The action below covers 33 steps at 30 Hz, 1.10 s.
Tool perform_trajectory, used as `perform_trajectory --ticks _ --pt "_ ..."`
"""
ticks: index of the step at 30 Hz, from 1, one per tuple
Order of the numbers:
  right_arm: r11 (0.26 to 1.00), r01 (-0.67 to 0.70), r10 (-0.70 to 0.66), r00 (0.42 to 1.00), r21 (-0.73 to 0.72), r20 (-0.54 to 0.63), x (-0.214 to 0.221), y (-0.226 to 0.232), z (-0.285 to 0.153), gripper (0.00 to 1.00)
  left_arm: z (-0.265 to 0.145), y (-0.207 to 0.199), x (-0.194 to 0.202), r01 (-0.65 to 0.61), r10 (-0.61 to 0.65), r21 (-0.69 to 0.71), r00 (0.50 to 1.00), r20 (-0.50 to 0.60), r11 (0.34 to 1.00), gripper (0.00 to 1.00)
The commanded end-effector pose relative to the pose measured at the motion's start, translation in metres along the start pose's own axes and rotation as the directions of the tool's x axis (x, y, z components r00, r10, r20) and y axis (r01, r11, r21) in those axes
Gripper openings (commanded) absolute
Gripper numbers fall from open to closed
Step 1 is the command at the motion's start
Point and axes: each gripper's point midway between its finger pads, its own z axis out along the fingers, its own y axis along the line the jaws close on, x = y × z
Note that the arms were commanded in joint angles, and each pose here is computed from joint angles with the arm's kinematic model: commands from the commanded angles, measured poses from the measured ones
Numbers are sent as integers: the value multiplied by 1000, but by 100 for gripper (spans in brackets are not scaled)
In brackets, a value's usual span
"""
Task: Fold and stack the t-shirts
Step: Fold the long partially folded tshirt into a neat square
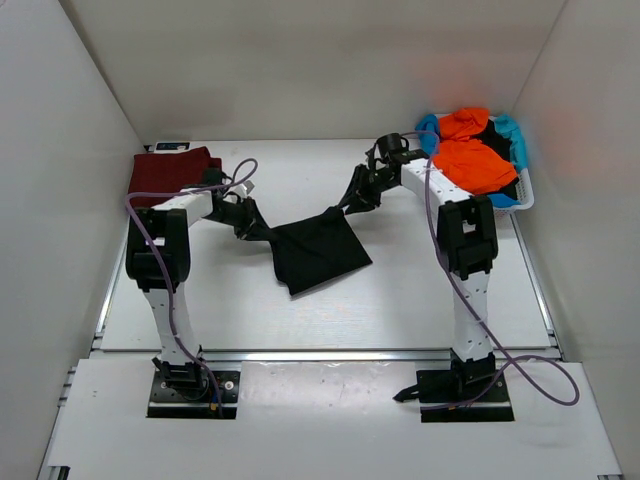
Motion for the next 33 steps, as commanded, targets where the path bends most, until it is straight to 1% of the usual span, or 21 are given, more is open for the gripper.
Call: perform_trajectory --ticks 1,2,3,4,5,6,8,10,11,13,14,15,17,18,19,21,23,25,26,28,33 --pt "997 71 -71 995 5 70 -28 11 1 31 -8 18 -26 -47 56 -95 994 95 994 21" --pt "996 92 -93 991 9 94 -36 15 -1 31 -9 22 -29 -59 73 -124 992 108 990 31" --pt "994 108 -108 989 6 104 -42 18 1 30 -12 24 -34 -72 89 -141 988 124 987 37" --pt "994 112 -113 987 16 115 -48 16 0 29 -15 22 -38 -89 111 -157 984 139 984 48" --pt "992 124 -127 983 33 130 -53 15 -3 26 -18 20 -43 -105 132 -174 979 153 979 56" --pt "989 136 -142 981 56 131 -55 11 -3 23 -22 16 -48 -135 168 -190 972 166 972 68" --pt "982 162 -175 974 101 143 -54 13 -13 16 -38 5 -63 -199 250 -236 945 210 951 77" --pt "975 167 -188 972 147 144 -48 6 -21 11 -53 -12 -75 -277 345 -274 905 247 921 78" --pt "971 181 -206 965 154 163 -45 14 -29 6 -63 -22 -80 -306 387 -295 881 271 905 76" --pt "966 218 -240 956 140 166 -31 13 -33 0 -66 -49 -70 -427 487 -258 838 248 867 68" --pt "962 247 -266 946 119 184 -22 21 -36 0 -68 -61 -61 -467 520 -247 821 235 849 66" --pt "956 277 -291 936 96 198 -16 33 -44 0 -63 -72 -44 -529 570 -229 800 186 818 60" --pt "959 275 -283 948 74 144 16 30 -31 0 -42 -80 -18 -618 640 -192 764 83 763 53" --pt "956 287 -292 947 53 133 27 37 -29 0 -33 -69 -8 -609 626 -186 779 43 771 51" --pt "960 278 -279 957 32 84 43 32 -20 0 -23 -65 -1 -610 621 -163 784 21 776 50" --pt "957 289 -289 957 1 17 67 33 -4 0 -10 -55 7 -585 591 -141 806 1 798 48" --pt "955 294 -294 956 -26 7 70 38 6 0 5 -45 12 -552 556 -143 831 -16 821 49" --pt "959 272 -271 962 -76 24 57 41 18 0 15 -40 7 -552 557 -154 830 -9 820 49" --pt "964 254 -253 967 -74 16 55 35 27 0 20 -37 8 -535 539 -149 842 -15 831 48" --pt "967 236 -233 972 -91 42 37 29 35 0 27 -34 5 -534 538 -161 843 -19 830 47" --pt "972 188 -178 981 -141 84 8 14 56 0 44 -3 -2 -488 493 -216 869 -33 846 49"
